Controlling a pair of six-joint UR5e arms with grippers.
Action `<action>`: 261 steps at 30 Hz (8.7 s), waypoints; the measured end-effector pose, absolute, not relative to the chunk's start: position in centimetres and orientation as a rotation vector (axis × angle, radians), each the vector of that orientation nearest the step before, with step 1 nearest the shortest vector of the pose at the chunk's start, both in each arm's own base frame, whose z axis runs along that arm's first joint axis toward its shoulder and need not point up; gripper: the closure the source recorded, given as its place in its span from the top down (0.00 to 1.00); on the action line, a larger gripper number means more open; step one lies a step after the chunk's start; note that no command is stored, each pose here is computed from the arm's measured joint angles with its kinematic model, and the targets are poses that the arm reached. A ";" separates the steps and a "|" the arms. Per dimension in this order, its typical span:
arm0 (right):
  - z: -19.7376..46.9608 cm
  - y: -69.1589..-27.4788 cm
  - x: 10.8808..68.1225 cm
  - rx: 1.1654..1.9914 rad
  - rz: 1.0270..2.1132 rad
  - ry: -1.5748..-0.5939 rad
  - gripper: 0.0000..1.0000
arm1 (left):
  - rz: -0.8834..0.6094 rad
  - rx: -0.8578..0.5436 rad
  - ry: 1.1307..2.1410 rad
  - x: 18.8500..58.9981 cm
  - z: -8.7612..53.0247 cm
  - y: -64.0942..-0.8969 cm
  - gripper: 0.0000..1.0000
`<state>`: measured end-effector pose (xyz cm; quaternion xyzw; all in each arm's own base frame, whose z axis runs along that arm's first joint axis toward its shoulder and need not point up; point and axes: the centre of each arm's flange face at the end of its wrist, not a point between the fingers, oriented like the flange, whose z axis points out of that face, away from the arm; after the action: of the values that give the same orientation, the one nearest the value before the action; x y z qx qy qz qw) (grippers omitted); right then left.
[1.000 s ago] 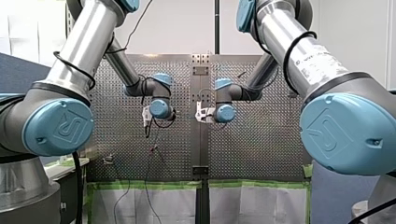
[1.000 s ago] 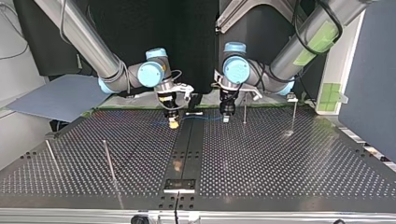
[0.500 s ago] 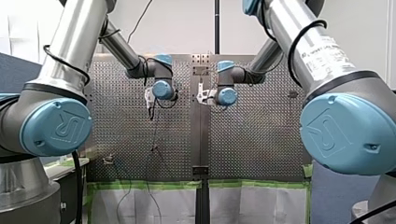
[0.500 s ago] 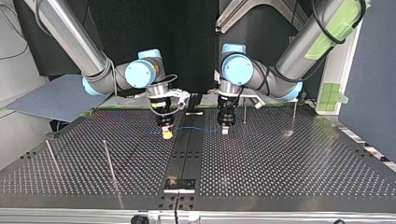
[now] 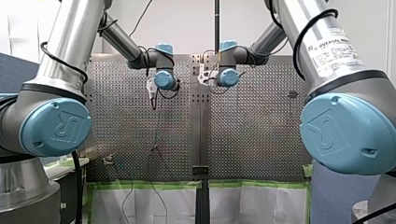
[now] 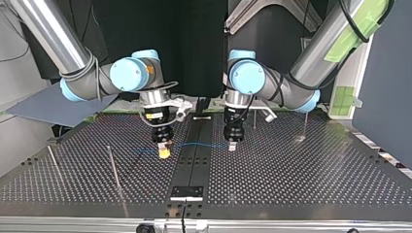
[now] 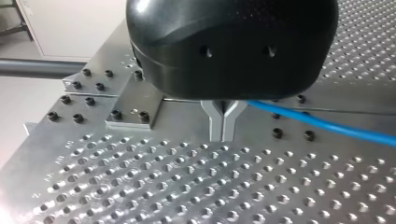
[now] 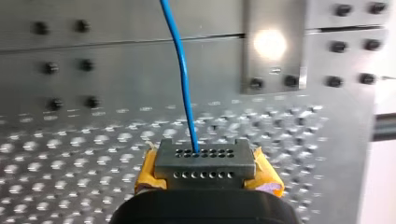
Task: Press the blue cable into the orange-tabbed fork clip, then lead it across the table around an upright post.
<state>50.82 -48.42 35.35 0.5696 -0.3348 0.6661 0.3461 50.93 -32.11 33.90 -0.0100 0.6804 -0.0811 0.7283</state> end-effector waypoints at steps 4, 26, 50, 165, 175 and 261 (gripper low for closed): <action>38.0 -48.1 50.3 1.443 1.752 -0.856 0.00 | -0.184 -0.020 1.493 51.2 35.2 -32.5 0.00; 46.8 -47.5 45.5 1.326 1.756 -0.861 0.00 | -0.230 -0.033 1.399 52.3 42.9 -35.3 0.00; 47.6 -50.6 40.5 1.283 1.676 -0.926 0.00 | -0.331 0.031 1.349 51.0 49.3 -39.3 0.00; 30.6 -61.1 26.6 1.351 1.468 -1.215 0.00 | -0.455 0.216 1.549 56.0 34.3 -56.3 0.44; 26.3 -61.2 26.0 1.365 1.436 -1.245 0.00 | -0.429 0.202 1.562 56.2 33.6 -55.8 0.95; -8.9 -63.3 11.5 1.211 1.223 -1.524 0.00 | -0.384 0.161 1.602 56.6 32.6 -54.5 1.00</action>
<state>11.47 -63.26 -8.92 0.4807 -0.6051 0.4855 0.4088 56.57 -54.52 32.60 0.0717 0.7127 -0.1710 0.6765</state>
